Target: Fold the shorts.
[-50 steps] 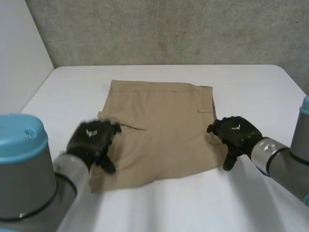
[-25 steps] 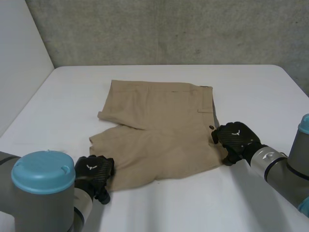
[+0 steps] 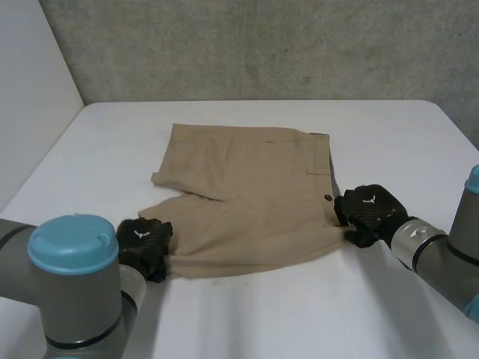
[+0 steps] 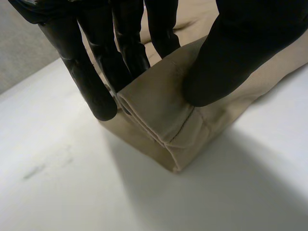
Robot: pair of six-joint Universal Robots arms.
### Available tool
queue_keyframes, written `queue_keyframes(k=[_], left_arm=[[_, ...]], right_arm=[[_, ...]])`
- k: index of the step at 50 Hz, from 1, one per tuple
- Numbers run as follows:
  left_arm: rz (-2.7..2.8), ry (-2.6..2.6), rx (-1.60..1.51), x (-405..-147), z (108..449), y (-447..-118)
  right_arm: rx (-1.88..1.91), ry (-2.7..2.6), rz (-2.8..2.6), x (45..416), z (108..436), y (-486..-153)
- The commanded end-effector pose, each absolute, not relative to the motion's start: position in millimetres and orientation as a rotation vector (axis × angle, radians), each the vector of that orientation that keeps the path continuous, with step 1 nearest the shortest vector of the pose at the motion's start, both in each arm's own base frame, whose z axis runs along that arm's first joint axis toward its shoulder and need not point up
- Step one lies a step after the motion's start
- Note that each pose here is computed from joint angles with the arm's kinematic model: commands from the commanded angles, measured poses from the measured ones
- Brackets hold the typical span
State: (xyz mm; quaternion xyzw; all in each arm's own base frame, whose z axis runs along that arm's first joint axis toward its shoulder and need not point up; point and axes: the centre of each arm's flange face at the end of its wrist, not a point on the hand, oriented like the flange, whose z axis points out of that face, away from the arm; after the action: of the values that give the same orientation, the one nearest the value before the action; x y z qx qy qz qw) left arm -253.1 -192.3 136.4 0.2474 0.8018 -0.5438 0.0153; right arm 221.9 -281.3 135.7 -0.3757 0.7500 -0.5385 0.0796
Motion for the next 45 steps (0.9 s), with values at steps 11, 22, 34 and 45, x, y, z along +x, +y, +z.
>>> queue_keyframes(k=[11,22,34,45], left_arm=[[-1.361,2.552,1.092,-226.3,193.2,-126.1],[-1.488,2.568,1.142,-231.7,224.5,-137.3],[-1.73,2.381,1.066,-281.3,222.4,-229.5],[-1.654,2.406,1.066,-283.7,208.4,-233.7]], right_arm=[[-1.425,2.433,-1.036,196.1,186.2,-218.5],[-1.53,2.405,-1.146,186.5,212.5,-223.9],[-1.226,2.369,-1.383,213.1,202.1,-269.5],[-0.89,2.428,-1.275,205.9,206.8,-234.2]])
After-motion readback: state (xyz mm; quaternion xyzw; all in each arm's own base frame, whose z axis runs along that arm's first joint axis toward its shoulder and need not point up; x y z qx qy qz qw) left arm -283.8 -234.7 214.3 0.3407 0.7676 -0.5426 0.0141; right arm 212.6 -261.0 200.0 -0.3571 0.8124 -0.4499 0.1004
